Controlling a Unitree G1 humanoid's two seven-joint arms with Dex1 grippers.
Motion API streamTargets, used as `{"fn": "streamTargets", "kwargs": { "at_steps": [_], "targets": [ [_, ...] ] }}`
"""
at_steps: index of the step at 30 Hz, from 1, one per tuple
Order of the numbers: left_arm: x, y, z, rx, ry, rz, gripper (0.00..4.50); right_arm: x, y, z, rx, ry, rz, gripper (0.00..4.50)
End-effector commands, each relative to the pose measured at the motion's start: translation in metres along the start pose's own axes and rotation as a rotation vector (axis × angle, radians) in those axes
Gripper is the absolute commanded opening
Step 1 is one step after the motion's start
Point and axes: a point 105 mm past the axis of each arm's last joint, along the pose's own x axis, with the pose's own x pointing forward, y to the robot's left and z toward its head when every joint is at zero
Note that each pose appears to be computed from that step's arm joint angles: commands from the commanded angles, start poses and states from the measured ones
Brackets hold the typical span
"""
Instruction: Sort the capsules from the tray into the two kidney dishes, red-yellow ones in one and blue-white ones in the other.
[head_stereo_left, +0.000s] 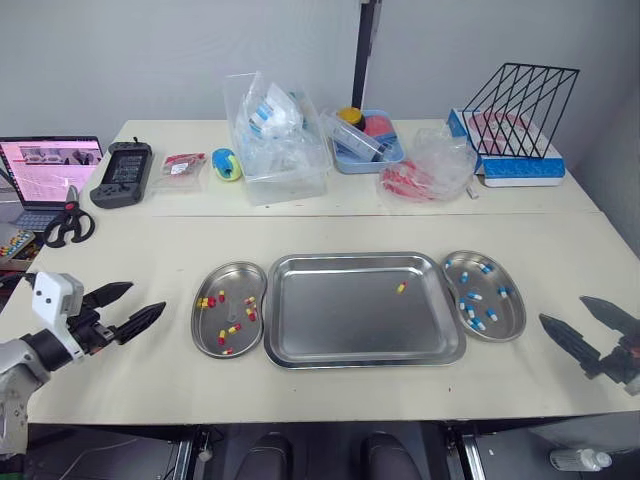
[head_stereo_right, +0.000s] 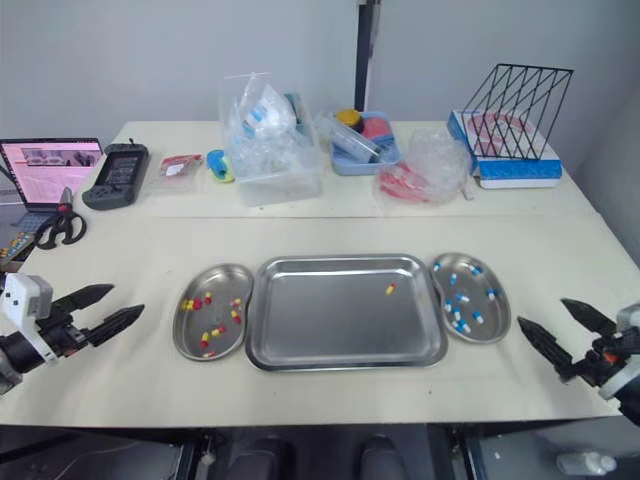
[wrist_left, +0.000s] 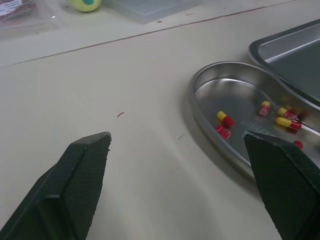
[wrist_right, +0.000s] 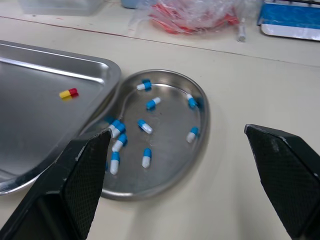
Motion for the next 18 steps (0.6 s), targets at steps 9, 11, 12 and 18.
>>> {"fn": "streamTargets", "kwargs": {
  "at_steps": [9,11,12,18],
  "targets": [
    [0.069,-0.069,0.049,0.096,-0.105,-0.370,4.46,0.048,0.068,0.037,-0.109,0.012,0.480,4.50],
    [0.089,-0.087,0.060,0.123,-0.131,-0.461,4.46,0.054,0.080,0.037,-0.116,0.038,0.571,4.50],
    [0.096,-0.096,0.064,0.127,-0.142,-0.503,4.46,0.055,0.084,0.037,-0.122,0.048,0.601,4.50],
    [0.137,-0.153,0.072,0.160,-0.173,-0.722,4.46,0.065,0.097,0.032,-0.140,0.072,0.691,4.50]
  ]
}}
